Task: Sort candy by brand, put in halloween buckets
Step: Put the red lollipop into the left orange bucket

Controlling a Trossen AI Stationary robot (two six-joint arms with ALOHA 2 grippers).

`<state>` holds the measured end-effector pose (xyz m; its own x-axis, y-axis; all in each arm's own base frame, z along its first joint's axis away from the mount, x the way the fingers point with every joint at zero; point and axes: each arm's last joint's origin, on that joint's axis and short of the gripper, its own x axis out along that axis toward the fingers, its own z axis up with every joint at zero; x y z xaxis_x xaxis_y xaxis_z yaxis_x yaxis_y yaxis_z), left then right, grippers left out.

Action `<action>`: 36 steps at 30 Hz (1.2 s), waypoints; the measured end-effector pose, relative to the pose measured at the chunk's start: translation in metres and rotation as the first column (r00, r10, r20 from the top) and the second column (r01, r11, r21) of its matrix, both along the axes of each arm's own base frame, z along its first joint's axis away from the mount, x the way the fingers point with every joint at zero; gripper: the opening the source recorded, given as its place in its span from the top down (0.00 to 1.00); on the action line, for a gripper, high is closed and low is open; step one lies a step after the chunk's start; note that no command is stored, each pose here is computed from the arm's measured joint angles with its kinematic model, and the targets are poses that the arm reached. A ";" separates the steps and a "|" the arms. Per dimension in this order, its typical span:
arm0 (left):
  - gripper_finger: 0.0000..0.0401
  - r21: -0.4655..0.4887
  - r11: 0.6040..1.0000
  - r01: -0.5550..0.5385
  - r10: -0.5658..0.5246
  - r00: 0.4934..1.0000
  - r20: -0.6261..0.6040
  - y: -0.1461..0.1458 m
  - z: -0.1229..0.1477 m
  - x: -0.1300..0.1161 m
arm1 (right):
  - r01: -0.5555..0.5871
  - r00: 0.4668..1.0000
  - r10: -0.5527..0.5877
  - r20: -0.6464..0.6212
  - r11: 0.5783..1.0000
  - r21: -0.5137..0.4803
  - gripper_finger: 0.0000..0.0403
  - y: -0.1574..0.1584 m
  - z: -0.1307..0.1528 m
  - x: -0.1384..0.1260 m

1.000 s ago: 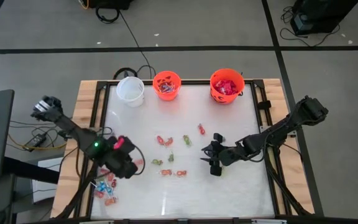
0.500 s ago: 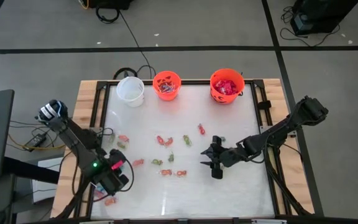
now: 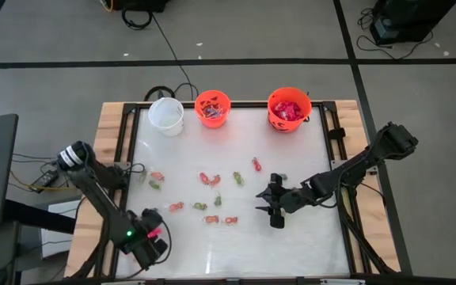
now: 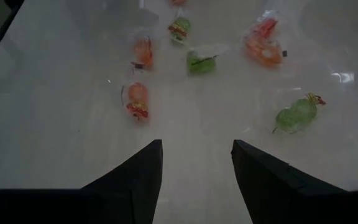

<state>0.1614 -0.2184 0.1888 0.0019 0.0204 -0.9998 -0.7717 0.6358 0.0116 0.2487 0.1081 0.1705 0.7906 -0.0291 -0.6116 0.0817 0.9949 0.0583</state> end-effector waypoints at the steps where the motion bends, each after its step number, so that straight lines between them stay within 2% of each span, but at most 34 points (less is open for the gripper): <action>1: 0.77 0.010 1.000 -0.007 0.007 1.000 -0.002 -0.002 -0.003 -0.001 | -0.005 1.000 0.005 -0.001 1.000 -0.003 0.49 0.000 0.000 0.000; 10: 0.68 0.093 0.992 -0.090 0.093 0.995 -0.025 -0.009 -0.012 -0.015 | -0.009 1.000 0.009 0.003 1.000 -0.016 0.49 0.000 0.000 0.000; 16: 0.63 0.111 0.978 -0.177 0.181 0.983 -0.026 -0.006 -0.024 -0.023 | -0.011 1.000 0.012 0.007 1.000 -0.015 0.49 0.000 0.001 0.000; 24: 0.63 0.036 0.979 -0.201 0.200 0.979 0.020 -0.008 -0.038 -0.022 | -0.010 1.000 0.010 0.007 1.000 -0.019 0.49 0.000 0.001 0.000; 30: 0.64 0.030 0.980 -0.194 0.193 0.980 0.056 -0.008 -0.040 -0.021 | -0.010 1.000 0.010 0.006 1.000 -0.019 0.49 0.000 0.000 0.000; 36: 0.73 0.027 0.981 -0.194 0.192 0.980 0.059 -0.008 -0.040 -0.021 | -0.005 1.000 0.005 0.009 1.000 -0.031 0.49 0.000 0.001 0.000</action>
<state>0.1406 -0.2262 0.1485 0.0506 0.0579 -0.9970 -0.8798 0.4750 -0.0171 0.2492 0.1077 0.1710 0.7962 -0.0438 -0.6035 0.0760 0.9967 0.0280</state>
